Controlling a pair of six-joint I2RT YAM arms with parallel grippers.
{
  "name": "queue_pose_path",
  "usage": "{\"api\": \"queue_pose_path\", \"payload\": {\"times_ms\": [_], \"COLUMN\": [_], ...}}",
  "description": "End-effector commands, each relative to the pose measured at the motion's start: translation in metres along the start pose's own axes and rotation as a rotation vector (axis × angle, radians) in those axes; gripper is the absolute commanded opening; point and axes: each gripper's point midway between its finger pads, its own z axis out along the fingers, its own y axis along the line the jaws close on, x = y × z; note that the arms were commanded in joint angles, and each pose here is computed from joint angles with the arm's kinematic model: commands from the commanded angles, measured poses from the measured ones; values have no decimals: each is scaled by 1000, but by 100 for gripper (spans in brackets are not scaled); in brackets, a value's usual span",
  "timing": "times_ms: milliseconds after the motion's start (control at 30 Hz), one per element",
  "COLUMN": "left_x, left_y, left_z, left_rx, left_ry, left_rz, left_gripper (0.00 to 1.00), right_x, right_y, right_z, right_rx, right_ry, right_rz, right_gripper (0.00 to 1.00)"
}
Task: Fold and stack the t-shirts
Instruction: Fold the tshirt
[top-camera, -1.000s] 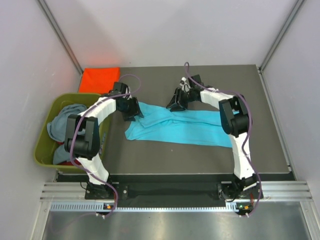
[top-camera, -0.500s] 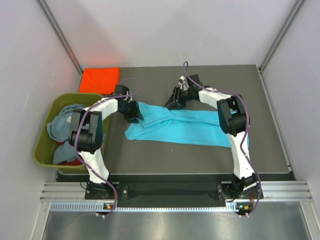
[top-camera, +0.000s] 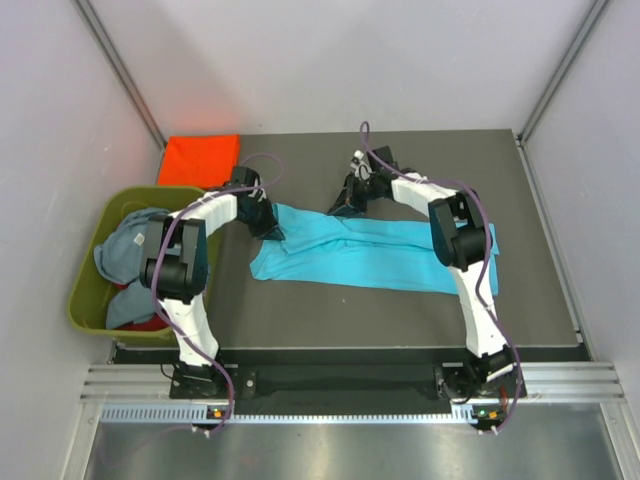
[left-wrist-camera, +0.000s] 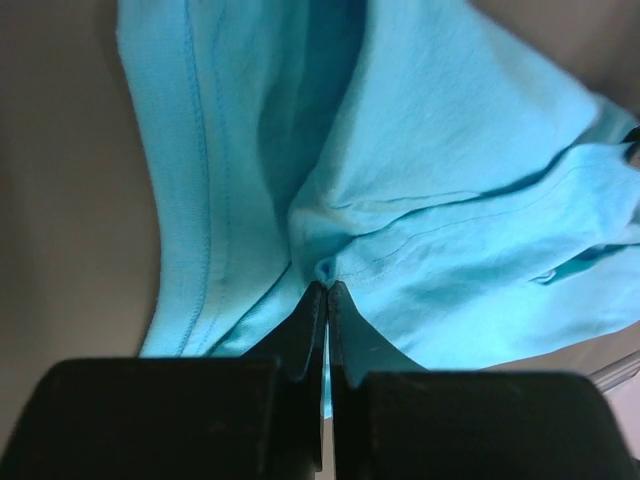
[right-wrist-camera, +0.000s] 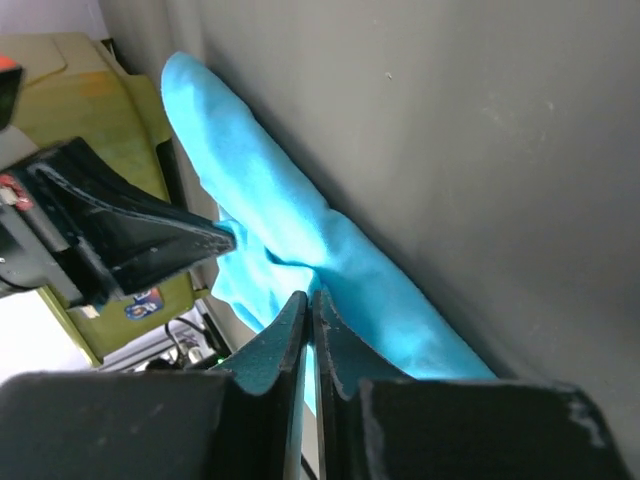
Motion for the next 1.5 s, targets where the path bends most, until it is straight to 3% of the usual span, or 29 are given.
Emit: {"api": "queue_pose_path", "payload": {"times_ms": [0,367,867,1033,1167,1333,1467], "left_x": [-17,18,88,100,104,102,92], "left_y": [-18,-28,-23,-17,-13,-12,-25], "left_z": [-17,-40,-41,-49,-60,-71,-69], "left_rx": [44,82,104,88,66,42,86], "left_ry": [-47,-11,95,105,93,74,58], "left_rz": [38,73,80,83,119,143,128], "left_gripper": [0,0,7,31,45,46,43], "right_x": [-2,29,89,109,121,126,124], "right_y": [28,51,25,18,12,9,13], "right_z": [-5,-33,-43,-48,-52,-63,-75], "right_rx": [-29,-91,-64,-60,-52,-6,33], "right_ry": [-19,-1,100,129,160,196,186], "right_rz": [-76,-97,-86,-87,-103,-158,-202], "right_gripper": [3,0,2,4,8,10,19]}}
